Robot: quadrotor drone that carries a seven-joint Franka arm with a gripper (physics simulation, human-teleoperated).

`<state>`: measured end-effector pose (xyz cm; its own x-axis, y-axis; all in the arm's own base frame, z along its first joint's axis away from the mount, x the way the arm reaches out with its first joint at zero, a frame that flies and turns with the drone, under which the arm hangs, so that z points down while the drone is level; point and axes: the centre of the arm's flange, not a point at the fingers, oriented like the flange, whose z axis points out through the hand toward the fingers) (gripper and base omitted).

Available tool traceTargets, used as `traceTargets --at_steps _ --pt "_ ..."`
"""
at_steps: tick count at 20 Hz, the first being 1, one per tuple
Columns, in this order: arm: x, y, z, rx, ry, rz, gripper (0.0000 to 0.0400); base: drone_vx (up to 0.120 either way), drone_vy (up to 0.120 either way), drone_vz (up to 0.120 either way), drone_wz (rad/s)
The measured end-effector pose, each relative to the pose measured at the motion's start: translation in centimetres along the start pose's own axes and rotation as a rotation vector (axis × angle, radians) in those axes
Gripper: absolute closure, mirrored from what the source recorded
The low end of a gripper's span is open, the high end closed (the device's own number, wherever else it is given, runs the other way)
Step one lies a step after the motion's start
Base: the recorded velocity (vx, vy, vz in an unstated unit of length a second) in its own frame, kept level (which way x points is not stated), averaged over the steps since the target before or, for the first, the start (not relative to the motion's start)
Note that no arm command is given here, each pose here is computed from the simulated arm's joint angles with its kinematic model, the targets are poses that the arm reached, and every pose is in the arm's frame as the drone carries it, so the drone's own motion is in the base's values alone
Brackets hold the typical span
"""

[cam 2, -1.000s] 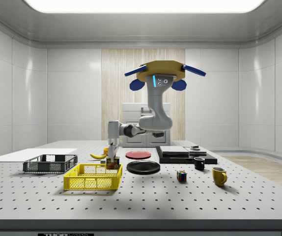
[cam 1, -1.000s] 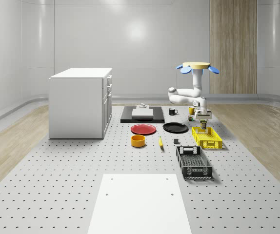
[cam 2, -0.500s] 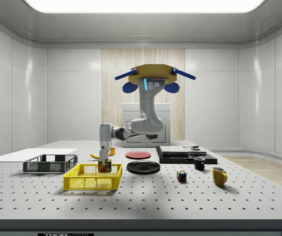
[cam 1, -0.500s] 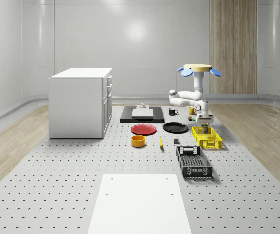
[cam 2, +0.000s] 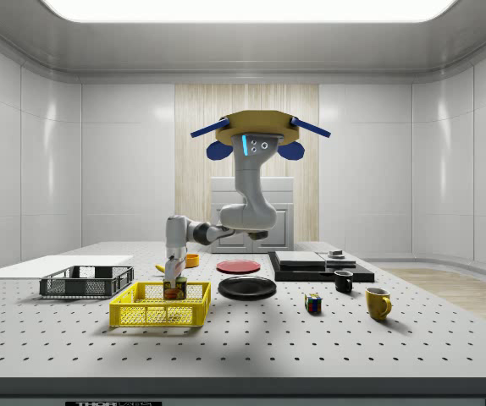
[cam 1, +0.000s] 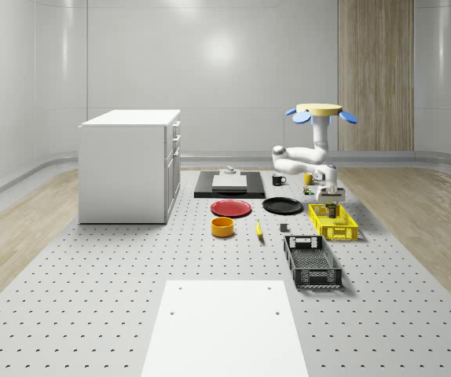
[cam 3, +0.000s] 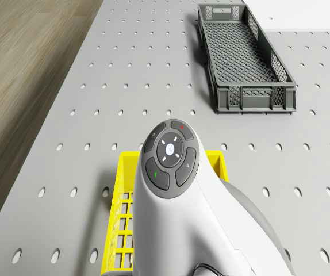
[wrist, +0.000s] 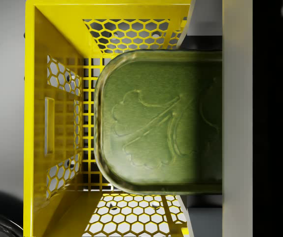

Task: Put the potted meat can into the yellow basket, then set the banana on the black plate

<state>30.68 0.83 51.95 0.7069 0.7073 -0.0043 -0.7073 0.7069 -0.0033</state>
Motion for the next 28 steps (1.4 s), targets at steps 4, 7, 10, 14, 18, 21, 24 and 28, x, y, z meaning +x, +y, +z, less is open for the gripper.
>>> traceTargets --at_steps 4,7,10,14,18,21,24,28 --pt "0.0 0.0 1.6 0.000 0.000 0.000 0.0110 0.000 0.000 0.000 0.000" --pt "0.0 0.0 2.7 0.000 0.000 0.000 0.0110 0.000 0.000 0.000 0.000" --pt "0.0 0.0 3.4 0.001 -0.002 0.000 0.0057 0.000 0.000 0.000 0.000" --pt "0.0 0.0 3.5 0.002 -0.004 0.000 0.0021 0.000 0.000 0.110 0.000" --pt "0.0 0.0 3.5 0.003 -0.005 0.000 0.0008 0.000 -0.030 0.120 0.000" --pt "0.0 0.0 3.5 0.003 -0.006 0.000 0.0004 0.000 -0.120 0.000 0.000" --pt "0.0 0.0 3.5 0.003 -0.006 0.000 0.0002 0.000 -0.120 0.000 0.000" --pt "0.0 0.0 3.5 0.003 -0.006 0.000 0.0001 0.000 -0.120 0.000 0.000"
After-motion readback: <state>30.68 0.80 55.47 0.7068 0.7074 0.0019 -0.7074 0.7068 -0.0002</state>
